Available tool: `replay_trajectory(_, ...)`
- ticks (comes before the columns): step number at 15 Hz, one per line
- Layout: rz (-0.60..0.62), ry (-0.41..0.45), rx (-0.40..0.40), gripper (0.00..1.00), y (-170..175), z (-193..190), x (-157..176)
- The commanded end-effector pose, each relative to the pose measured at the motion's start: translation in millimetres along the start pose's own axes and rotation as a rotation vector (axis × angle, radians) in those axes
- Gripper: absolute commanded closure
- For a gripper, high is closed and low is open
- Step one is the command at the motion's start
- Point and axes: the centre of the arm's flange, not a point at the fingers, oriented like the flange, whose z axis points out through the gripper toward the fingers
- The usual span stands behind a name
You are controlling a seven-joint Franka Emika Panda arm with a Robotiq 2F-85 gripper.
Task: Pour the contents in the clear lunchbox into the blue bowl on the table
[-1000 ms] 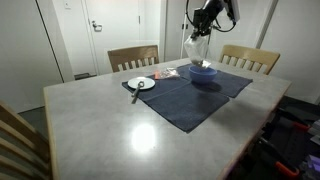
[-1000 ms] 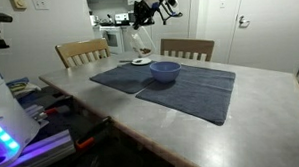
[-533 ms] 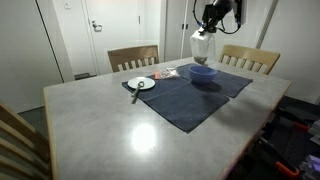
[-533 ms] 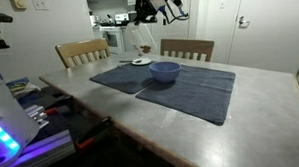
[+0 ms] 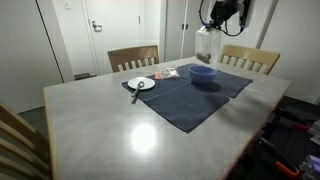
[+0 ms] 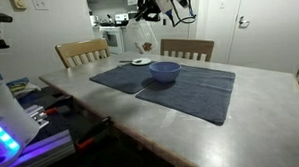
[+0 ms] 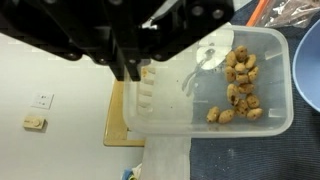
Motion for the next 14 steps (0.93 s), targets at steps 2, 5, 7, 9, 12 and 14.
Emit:
replay_trajectory(2, -0.051, -0.024, 0.081, 0.98, 15.1, -11.2, 12.2)
replay_trajectory(5, -0.070, -0.044, 0.109, 0.98, 20.5, -13.5, 18.0)
replay_trajectory(7, -0.087, -0.052, 0.127, 0.98, 24.4, -16.0, 21.5)
replay_trajectory(9, -0.114, -0.054, 0.153, 0.98, 28.5, -20.2, 23.5)
replay_trajectory(12, -0.163, -0.052, 0.200, 0.98, 34.3, -24.2, 25.5)
replay_trajectory(14, -0.198, -0.048, 0.234, 0.98, 38.0, -25.5, 25.9)
